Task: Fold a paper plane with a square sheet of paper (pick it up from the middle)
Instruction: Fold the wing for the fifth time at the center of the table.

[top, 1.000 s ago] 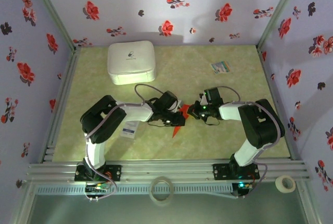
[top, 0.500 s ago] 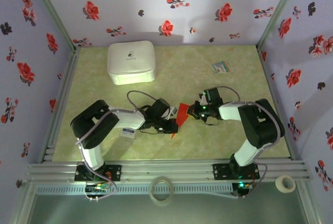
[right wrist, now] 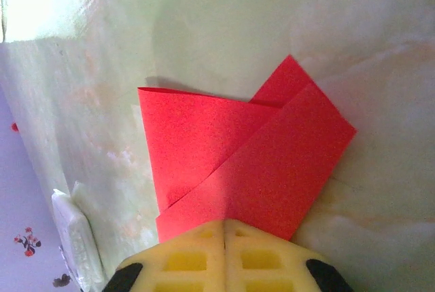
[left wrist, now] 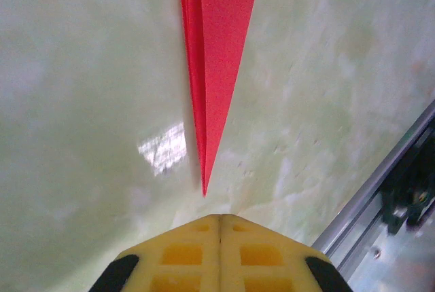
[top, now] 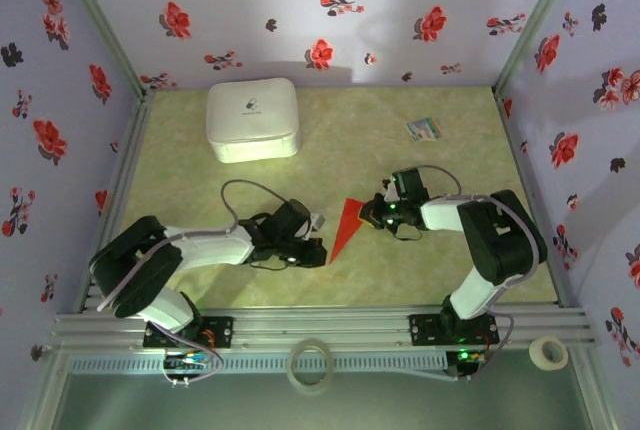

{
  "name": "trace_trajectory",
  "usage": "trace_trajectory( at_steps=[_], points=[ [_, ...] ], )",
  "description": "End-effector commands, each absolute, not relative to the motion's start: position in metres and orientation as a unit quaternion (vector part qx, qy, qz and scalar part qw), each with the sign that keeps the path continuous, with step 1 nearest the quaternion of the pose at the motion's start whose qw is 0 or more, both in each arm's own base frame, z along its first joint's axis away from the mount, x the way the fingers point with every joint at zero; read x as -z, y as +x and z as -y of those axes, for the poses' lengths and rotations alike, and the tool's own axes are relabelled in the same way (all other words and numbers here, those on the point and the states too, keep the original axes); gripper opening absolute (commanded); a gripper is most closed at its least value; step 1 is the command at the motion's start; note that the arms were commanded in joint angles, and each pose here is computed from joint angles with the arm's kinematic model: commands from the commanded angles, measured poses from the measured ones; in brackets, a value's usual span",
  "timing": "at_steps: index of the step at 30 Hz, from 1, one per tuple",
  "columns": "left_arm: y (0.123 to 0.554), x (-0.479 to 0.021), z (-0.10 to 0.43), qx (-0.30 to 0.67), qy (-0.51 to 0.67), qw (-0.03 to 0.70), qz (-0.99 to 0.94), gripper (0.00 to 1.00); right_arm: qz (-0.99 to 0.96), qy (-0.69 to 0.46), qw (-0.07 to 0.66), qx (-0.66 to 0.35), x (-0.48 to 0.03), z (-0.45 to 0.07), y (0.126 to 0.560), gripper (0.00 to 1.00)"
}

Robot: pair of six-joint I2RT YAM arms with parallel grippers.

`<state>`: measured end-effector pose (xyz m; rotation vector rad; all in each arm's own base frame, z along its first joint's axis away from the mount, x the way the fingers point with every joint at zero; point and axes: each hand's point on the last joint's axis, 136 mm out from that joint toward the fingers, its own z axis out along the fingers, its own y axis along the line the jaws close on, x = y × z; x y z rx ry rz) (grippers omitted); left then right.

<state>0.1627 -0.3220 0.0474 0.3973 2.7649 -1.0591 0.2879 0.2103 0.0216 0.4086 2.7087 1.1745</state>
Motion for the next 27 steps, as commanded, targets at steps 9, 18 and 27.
trace_trajectory(
  at_steps=[9, 18, 27],
  points=[
    [0.233, -0.06, 0.325, 0.372, 0.081, 0.109, -0.918, 0.13, -0.91, 0.17, 0.128, -0.356, -0.054, -0.182, 0.268, 0.28],
    [0.239, -0.046, 0.35, 0.394, 0.1, 0.066, -0.912, 0.2, -0.901, 0.182, 0.114, -0.376, -0.051, -0.184, 0.25, 0.28],
    [0.235, -0.035, 0.356, 0.406, 0.109, 0.048, -0.906, 0.24, -0.91, 0.174, 0.095, -0.365, -0.038, -0.191, 0.244, 0.29]
  ],
)
